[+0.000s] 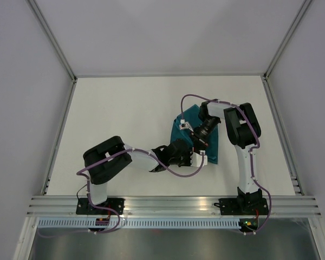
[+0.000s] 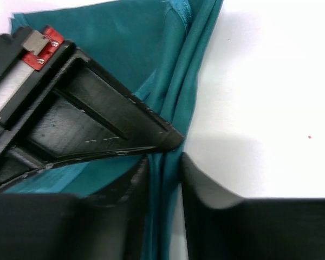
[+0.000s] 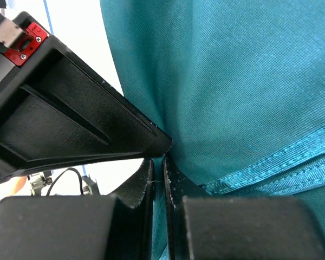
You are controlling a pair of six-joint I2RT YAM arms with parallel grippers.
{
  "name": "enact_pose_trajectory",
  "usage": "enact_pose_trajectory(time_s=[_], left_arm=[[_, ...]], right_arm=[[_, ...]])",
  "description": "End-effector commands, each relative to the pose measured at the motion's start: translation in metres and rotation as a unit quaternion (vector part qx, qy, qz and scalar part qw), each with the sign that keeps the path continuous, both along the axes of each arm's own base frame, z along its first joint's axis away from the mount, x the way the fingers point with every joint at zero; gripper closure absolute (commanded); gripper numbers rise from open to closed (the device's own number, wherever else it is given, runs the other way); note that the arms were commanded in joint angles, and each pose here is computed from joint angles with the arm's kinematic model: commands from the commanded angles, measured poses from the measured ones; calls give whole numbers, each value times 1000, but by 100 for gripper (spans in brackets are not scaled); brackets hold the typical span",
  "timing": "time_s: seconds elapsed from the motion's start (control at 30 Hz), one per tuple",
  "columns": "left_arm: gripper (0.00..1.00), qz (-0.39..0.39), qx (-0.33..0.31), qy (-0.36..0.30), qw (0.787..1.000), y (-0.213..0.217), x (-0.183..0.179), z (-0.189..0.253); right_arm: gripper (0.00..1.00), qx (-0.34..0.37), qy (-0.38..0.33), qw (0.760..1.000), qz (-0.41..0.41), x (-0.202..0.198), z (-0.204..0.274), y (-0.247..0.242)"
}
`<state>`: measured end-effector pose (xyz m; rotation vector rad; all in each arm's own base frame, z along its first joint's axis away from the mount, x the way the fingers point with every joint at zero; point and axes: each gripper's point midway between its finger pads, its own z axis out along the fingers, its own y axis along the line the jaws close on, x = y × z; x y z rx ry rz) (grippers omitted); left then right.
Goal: Fold the napkin, place the utensils inside, and roll it up
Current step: Roll the napkin with the utensil
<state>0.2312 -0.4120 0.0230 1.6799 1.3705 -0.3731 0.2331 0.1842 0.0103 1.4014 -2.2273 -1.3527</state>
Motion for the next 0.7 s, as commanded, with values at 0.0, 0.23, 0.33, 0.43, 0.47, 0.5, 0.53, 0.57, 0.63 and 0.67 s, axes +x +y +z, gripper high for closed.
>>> enact_pose_trajectory(time_s=[0.0,0.23,0.33,0.43,0.47,0.5,0.53,0.57,0.63,0.67], left_arm=[[71,11,68,76,995,22,-17,-44],[97,26,78,150,985,24,-29,-51],[98,41,93,186,977,26,-33,-56],[98,43,86,212,972,24,-37,-53],[98,48,84,224,970,23,-38,-53],[98,49,83,232,968,24,-39,-52],[98,47,82,246,965,25,-40,-52],[98,49,78,256,962,23,-41,-50],[98,40,73,275,958,23,-46,-49],[98,43,70,282,956,24,-45,-48]], right_arm=[[96,-9,-84,995,53,24,-42,-13],[94,-7,-86,995,49,25,-39,-12],[87,-1,-87,995,44,25,-34,-9],[78,7,-98,994,36,27,-24,-6],[75,12,-108,994,33,30,-17,-5],[73,15,-109,993,29,29,-13,-5],[68,21,-115,993,21,32,-9,-4],[66,25,-125,992,18,35,-1,-4],[62,31,-134,990,4,39,9,-5],[61,40,-146,988,-2,42,19,-3]])
